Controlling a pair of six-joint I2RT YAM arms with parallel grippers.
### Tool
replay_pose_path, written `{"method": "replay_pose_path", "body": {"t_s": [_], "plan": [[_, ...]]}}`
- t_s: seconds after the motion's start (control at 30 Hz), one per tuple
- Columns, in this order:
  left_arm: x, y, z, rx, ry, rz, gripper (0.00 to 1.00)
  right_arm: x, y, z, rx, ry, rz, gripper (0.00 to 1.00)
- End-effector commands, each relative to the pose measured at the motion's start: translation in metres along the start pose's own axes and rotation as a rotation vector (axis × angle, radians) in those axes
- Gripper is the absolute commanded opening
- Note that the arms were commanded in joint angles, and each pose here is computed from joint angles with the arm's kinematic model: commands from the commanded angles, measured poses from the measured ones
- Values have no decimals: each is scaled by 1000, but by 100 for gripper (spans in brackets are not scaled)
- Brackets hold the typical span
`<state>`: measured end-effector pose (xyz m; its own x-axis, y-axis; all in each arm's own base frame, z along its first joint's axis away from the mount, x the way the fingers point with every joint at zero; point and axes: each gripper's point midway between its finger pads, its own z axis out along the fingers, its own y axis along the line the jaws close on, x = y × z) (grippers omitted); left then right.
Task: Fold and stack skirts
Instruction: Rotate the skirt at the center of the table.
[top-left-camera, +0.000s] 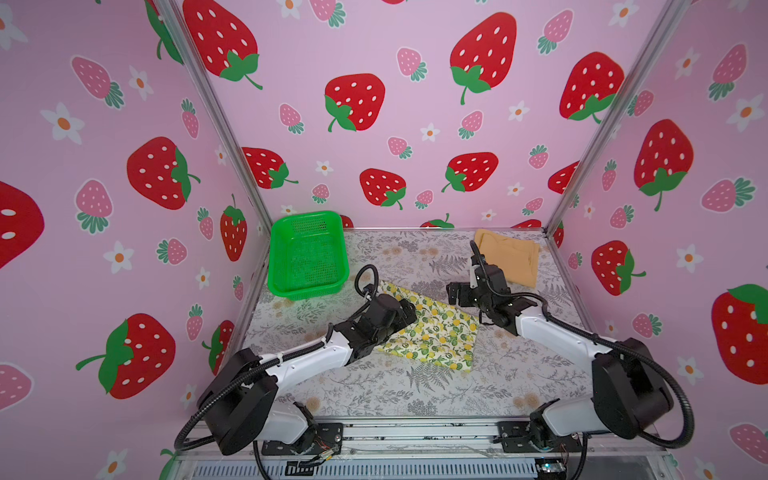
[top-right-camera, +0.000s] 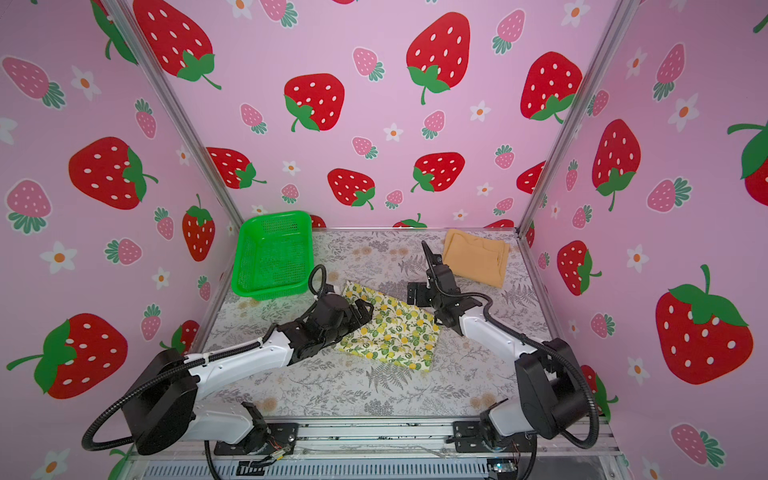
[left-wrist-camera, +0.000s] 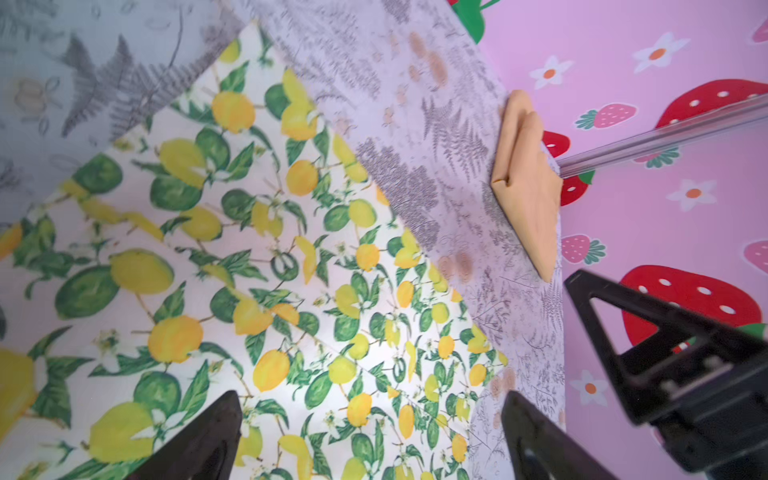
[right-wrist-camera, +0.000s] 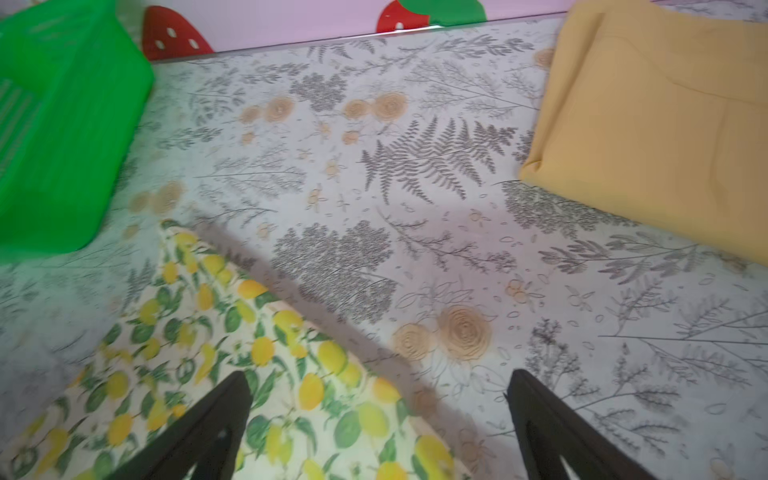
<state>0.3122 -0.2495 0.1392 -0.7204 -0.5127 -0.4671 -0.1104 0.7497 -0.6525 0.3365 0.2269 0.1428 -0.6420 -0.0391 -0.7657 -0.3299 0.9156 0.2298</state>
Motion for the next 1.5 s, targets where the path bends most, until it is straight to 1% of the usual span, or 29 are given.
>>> {"method": "replay_pose_path", "body": {"t_s": [0.0, 0.17, 0.3, 0.53, 0.7, 0.83, 0.97, 1.13, 1.27, 1.37, 1.47], "plan": [[-7, 28, 0, -96, 33, 54, 99, 54, 16, -9, -49, 110, 23, 100], [-10, 52, 7, -127, 57, 42, 99, 99, 42, -27, -103, 144, 31, 100], [0, 68, 15, -157, 91, 43, 99, 128, 53, -38, -117, 169, 33, 100], [22, 102, 22, -215, 132, -4, 99, 167, 54, -51, -133, 209, 79, 100], [30, 117, 22, -251, 142, -23, 99, 195, 47, -51, -113, 265, 88, 100], [37, 129, 19, -278, 151, -38, 99, 209, 43, -53, -117, 290, 116, 100], [43, 136, 17, -283, 158, -47, 99, 212, 32, -56, -82, 269, 135, 100], [50, 131, 13, -262, 165, -70, 99, 196, 19, -58, -34, 198, 132, 100], [65, 128, 10, -260, 168, -78, 99, 186, 4, -48, 4, 201, 135, 100], [77, 128, 5, -265, 150, -81, 99, 175, -4, -40, 13, 188, 139, 100], [87, 132, -1, -263, 124, -115, 100, 162, -16, -30, 35, 187, 145, 99]]}}
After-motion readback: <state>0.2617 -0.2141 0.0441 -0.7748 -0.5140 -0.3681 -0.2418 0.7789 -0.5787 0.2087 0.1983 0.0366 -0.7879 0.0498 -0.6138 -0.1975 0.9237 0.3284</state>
